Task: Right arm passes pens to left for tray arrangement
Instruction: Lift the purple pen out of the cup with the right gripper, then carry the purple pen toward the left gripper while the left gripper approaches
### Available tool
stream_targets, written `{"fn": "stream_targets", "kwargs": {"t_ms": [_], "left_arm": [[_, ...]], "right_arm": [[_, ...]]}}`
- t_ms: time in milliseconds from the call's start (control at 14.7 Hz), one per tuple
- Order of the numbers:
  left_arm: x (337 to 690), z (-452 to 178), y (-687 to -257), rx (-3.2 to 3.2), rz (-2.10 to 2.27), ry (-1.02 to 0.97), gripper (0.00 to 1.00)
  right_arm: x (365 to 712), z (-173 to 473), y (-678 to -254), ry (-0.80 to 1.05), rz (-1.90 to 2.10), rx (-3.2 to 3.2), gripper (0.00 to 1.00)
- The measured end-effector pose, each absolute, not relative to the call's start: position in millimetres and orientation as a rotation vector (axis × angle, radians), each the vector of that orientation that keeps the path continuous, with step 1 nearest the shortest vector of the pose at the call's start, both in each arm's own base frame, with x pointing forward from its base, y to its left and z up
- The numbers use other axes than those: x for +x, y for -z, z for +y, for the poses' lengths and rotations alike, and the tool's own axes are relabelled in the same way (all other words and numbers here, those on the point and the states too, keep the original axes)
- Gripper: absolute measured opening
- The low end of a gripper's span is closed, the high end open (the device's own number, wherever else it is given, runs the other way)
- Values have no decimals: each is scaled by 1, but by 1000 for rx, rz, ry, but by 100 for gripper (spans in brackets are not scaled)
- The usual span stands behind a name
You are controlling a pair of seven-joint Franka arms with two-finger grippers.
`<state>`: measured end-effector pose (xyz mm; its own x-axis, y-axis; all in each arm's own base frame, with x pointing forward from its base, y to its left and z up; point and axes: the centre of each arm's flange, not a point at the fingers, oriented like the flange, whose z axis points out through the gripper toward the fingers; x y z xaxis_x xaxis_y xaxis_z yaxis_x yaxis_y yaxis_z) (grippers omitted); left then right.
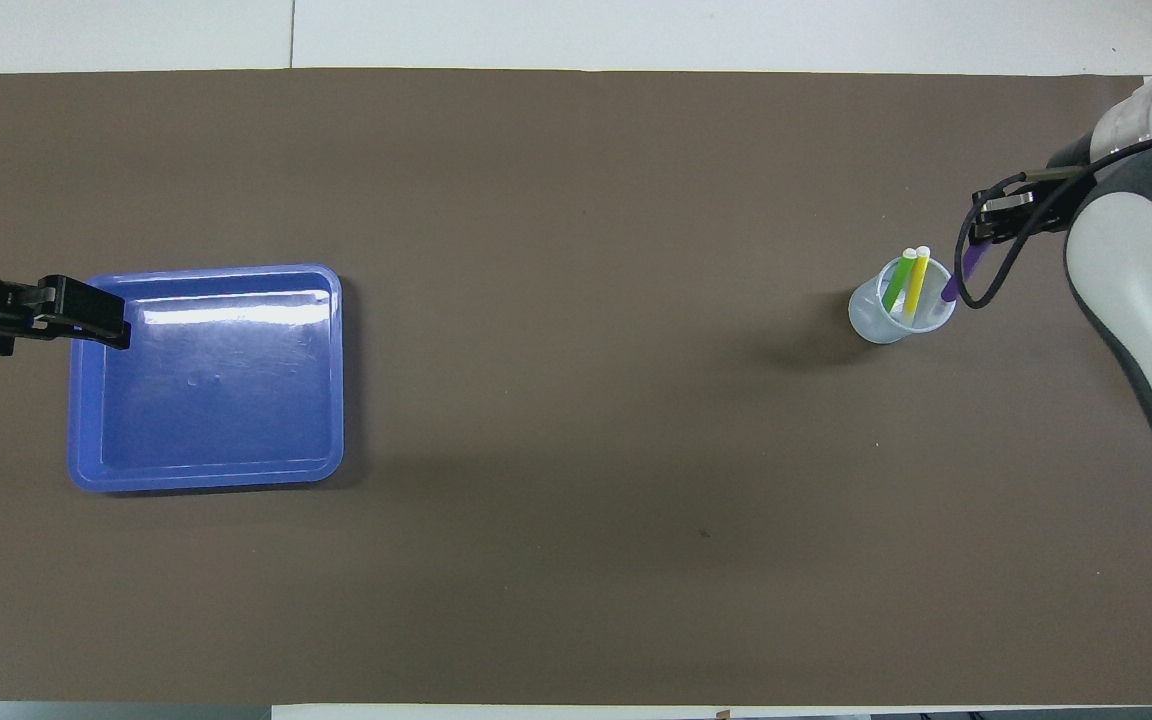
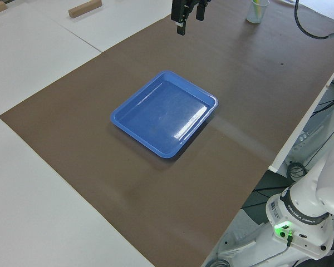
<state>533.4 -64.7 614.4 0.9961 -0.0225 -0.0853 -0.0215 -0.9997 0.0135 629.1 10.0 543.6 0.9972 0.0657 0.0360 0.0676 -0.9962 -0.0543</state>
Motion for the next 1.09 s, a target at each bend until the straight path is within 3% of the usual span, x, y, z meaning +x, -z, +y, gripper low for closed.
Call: {"fn": "stream_targets", "kwargs": {"t_ms": [339,747,1086], "left_arm": [[532,-73,-615,3040,210,156,98],[535,-95,-623,2744,926,221,100],[535,-137,-632,2404,1479,303,100]], "right_arm": [[619,70,-593,115,31,-3041,18],[617,164,-618,112,683,-2649,18],[602,253,-637,98,995,-2372,18]]}}
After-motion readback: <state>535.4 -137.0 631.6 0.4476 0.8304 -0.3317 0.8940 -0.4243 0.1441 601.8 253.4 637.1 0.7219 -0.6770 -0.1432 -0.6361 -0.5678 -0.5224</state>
